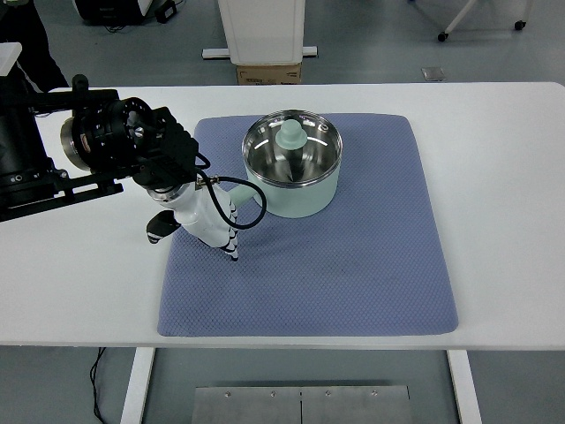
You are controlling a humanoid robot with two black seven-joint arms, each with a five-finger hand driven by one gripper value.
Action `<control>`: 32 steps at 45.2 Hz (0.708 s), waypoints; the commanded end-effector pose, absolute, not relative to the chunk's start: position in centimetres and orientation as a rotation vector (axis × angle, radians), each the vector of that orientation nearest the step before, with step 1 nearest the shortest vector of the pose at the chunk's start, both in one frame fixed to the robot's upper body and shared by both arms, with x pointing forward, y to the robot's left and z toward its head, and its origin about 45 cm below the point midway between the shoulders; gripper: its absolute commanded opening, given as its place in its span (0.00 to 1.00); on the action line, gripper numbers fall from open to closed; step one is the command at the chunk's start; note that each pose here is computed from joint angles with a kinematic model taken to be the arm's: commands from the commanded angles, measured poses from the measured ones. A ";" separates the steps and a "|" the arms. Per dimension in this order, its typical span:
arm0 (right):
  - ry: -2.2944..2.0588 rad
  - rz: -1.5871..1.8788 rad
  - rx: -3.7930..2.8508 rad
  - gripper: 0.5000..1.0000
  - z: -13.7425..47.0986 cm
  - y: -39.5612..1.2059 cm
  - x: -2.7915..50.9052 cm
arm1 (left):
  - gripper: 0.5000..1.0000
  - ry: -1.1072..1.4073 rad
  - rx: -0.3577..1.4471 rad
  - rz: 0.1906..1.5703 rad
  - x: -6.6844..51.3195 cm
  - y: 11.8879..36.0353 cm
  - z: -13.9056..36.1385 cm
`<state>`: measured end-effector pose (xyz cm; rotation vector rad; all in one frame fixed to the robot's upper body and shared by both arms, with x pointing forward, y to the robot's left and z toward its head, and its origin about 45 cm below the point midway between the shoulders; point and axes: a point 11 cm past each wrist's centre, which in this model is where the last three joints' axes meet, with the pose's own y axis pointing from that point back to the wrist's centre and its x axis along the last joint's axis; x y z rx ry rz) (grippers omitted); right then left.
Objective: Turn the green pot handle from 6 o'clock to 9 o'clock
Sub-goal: 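Swing the handle with the left hand toward the left arm's side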
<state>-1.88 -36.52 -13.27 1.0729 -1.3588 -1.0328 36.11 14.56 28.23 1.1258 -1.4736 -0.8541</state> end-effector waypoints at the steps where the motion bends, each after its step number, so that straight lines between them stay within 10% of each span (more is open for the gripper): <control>1: -1.359 -1.033 1.073 1.00 -13.3 -36.5 -1.9 | 1.00 -1.471 1.135 -0.851 36.3 14.7 28.2; 32: -1.359 -1.033 1.073 1.00 -13.3 -36.5 -1.9 | 1.00 -1.421 1.230 -0.782 38.8 16.9 28.3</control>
